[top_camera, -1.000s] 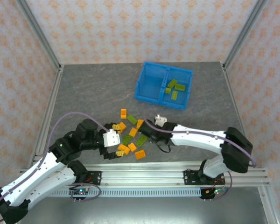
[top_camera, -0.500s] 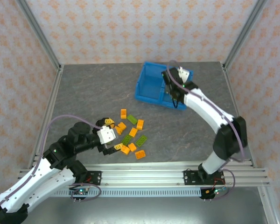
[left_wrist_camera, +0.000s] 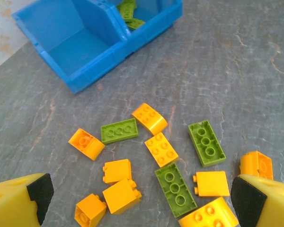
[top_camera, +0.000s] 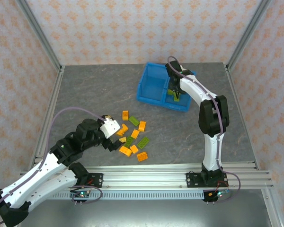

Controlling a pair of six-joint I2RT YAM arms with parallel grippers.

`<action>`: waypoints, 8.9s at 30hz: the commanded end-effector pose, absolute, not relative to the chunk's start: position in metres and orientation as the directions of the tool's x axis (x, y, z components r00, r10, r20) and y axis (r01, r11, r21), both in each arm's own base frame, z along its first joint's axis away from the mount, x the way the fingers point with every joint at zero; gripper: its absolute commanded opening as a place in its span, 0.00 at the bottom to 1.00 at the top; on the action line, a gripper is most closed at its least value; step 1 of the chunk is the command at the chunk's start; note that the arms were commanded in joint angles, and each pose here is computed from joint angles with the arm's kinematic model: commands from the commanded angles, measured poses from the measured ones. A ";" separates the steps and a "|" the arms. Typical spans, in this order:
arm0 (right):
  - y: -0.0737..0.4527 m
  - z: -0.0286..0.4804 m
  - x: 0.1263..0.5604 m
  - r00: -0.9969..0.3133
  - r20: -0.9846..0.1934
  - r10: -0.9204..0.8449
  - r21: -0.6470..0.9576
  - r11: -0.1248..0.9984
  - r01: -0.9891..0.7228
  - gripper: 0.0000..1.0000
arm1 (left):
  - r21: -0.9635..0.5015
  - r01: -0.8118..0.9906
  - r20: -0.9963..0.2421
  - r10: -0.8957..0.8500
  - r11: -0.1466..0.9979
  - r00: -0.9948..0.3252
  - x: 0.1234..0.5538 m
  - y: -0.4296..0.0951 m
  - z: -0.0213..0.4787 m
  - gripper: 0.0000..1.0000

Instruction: Sort the legos into containers by color

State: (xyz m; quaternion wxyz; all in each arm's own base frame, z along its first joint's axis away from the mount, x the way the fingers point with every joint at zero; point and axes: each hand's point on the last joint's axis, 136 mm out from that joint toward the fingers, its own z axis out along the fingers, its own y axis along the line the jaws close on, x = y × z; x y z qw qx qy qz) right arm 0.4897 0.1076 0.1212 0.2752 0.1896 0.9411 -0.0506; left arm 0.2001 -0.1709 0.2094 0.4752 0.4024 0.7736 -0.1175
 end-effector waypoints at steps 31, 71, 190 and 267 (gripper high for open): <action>0.235 0.230 0.208 -0.856 -0.503 0.117 0.646 0.709 -0.283 0.86 | -0.092 -0.095 -0.441 -0.127 0.991 -0.889 0.362 -0.176 0.080 0.72; 0.207 0.217 0.210 -0.852 -0.491 0.182 0.573 0.804 -0.158 0.78 | -0.196 -0.064 -0.574 -0.168 0.978 -0.802 0.402 -0.197 0.139 0.18; 0.161 0.245 0.206 -0.696 -0.562 0.447 0.672 0.737 -0.070 0.82 | -0.119 0.209 -0.742 0.053 0.971 -0.668 0.575 -0.316 0.175 0.50; 0.180 0.250 0.194 -0.788 -0.594 0.163 0.527 0.818 -0.228 0.83 | -0.049 0.303 -0.633 0.205 0.952 -0.747 0.386 -0.267 0.177 0.33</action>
